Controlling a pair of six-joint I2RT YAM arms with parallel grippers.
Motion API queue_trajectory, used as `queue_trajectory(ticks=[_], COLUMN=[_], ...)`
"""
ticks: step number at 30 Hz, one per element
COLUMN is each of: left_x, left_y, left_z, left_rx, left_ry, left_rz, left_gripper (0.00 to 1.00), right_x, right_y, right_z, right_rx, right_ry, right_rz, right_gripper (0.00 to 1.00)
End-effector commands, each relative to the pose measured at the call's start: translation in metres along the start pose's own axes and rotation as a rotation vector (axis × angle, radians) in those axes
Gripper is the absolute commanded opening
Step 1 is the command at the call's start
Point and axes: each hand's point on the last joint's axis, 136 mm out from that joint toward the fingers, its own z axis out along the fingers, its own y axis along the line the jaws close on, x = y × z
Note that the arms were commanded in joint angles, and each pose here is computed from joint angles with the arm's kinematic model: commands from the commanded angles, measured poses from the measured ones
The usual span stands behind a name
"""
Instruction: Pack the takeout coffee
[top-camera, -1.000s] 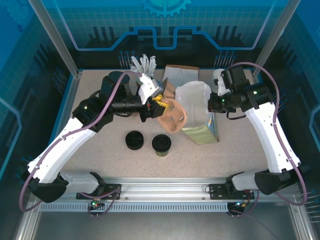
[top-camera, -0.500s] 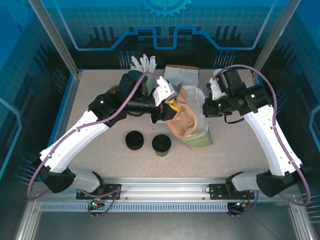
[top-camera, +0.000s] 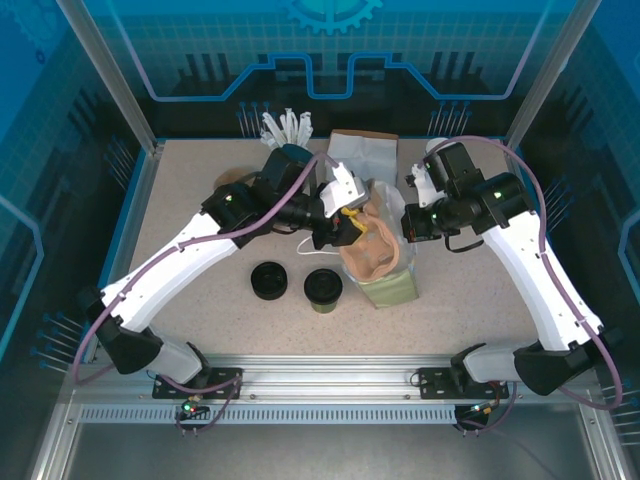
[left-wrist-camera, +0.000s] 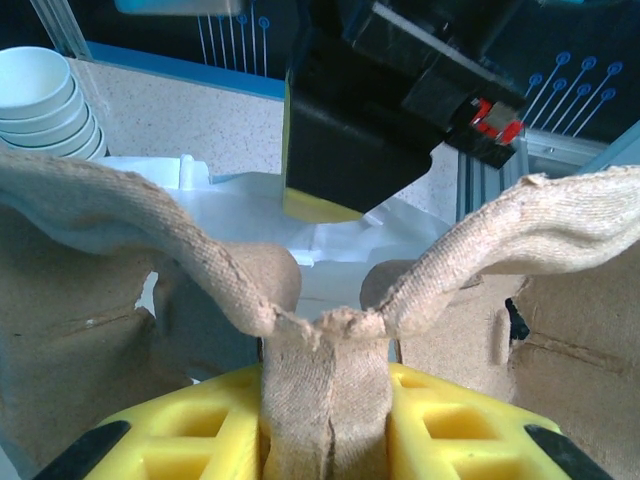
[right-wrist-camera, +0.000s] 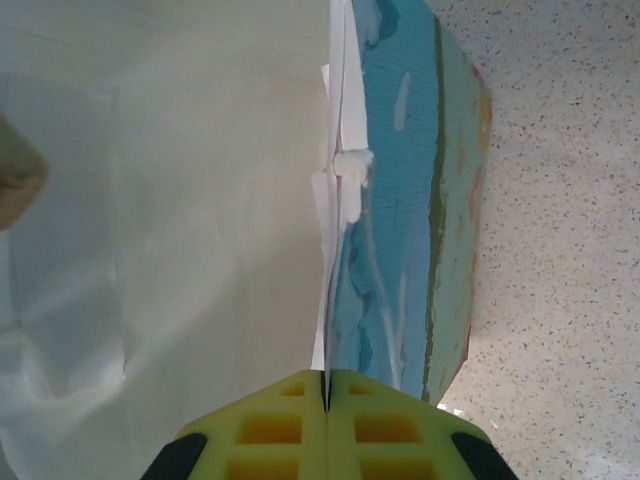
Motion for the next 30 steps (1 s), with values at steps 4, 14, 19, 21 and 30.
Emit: queue_trajectory(ticks=[4, 14, 19, 21, 30], left_x=[0.005, 0.022, 0.032, 0.035, 0.045], left_y=[0.003, 0.018, 0.023, 0.025, 0.031], left_z=[0.016, 0.037, 0.046, 0.049, 0.062], left_rx=[0.027, 0.004, 0.002, 0.003, 0.002], left_ry=[0.048, 0.107, 0.142, 0.154, 0.179], left_rz=[0.040, 0.037, 0.036, 0.033, 0.032], left_gripper=[0.29, 0.31, 0.31, 0.31, 0.31], right_x=[0.014, 0.020, 0.022, 0.021, 0.021], right_y=[0.009, 0.016, 0.016, 0.016, 0.016], right_z=[-0.009, -0.009, -0.007, -0.007, -0.005], right_rx=[-0.050, -0.097, -0.102, -0.105, -0.108], right_ry=[0.009, 0.014, 0.018, 0.017, 0.015], right_rz=[-0.035, -0.030, -0.026, -0.021, 0.000], right_gripper=[0.00, 0.00, 0.00, 0.00, 0.00])
